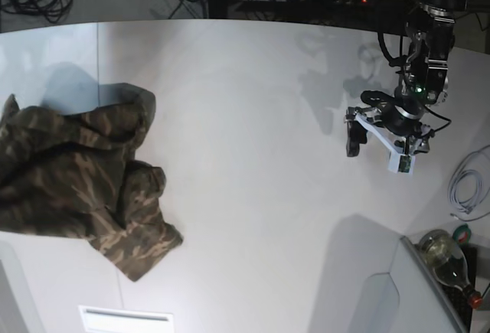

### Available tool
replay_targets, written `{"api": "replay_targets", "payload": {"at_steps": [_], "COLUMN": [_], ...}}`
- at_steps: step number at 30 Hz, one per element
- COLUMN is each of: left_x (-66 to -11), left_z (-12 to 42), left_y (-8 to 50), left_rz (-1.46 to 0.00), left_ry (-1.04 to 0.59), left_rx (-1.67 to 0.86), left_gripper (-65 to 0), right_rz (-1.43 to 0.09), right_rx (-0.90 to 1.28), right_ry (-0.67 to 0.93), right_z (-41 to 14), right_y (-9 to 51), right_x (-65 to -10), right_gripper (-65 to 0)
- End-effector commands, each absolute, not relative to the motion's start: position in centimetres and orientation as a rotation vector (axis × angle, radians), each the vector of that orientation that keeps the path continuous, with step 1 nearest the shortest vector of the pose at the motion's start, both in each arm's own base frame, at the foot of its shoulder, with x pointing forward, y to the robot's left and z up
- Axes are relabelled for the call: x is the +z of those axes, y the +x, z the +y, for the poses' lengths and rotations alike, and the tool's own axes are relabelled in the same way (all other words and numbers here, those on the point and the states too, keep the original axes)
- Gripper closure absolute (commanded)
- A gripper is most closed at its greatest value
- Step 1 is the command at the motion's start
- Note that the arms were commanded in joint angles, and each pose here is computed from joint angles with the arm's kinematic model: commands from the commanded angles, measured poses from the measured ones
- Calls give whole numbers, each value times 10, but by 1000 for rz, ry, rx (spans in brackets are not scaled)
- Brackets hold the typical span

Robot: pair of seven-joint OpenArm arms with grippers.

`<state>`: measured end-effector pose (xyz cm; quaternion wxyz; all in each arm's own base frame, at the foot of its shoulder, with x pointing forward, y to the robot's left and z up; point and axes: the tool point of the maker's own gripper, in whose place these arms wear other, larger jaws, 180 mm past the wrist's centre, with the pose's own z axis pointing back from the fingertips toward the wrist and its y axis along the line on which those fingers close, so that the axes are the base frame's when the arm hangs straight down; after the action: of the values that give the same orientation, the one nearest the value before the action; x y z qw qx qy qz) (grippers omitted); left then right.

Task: Layout the t-shirt on the table in an organized manner, then fold the t-shirt properly
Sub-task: 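Swing the held shirt across the table with the right gripper and release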

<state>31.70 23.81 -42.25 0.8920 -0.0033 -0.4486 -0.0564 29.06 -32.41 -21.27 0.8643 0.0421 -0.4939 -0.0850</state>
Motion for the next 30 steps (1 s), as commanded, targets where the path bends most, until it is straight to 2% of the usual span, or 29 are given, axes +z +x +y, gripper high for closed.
{"api": "replay_targets", "payload": {"at_steps": [1, 5, 9, 14, 23, 30], "left_x": [-405, -406, -404, -403, -378, -343], "left_z": [240, 240, 239, 250, 355, 450], "left_y": [328, 328, 329, 328, 281, 221], "left_rz": [-990, -989, -993, -992, -1000, -1007], "left_ry": [-4, -6, -6, 18, 217, 412], "left_rx": [-124, -121, -123, -119, 52, 231], "left_gripper": [-548, -548, -548, -548, -548, -548], "right_rz": [-1105, -1112, -1098, -1067, -923, -874], "right_rx": [-145, -51, 65, 220, 372, 574], "right_ry": [74, 119, 204, 423, 911, 1202], "right_z": [-324, -306, -263, -165, 34, 191], "right_y": [296, 298, 318, 338, 349, 311], "right_x": [-190, -189, -194, -206, -214, -180], "right_gripper": [0, 0, 0, 0, 0, 0]}}
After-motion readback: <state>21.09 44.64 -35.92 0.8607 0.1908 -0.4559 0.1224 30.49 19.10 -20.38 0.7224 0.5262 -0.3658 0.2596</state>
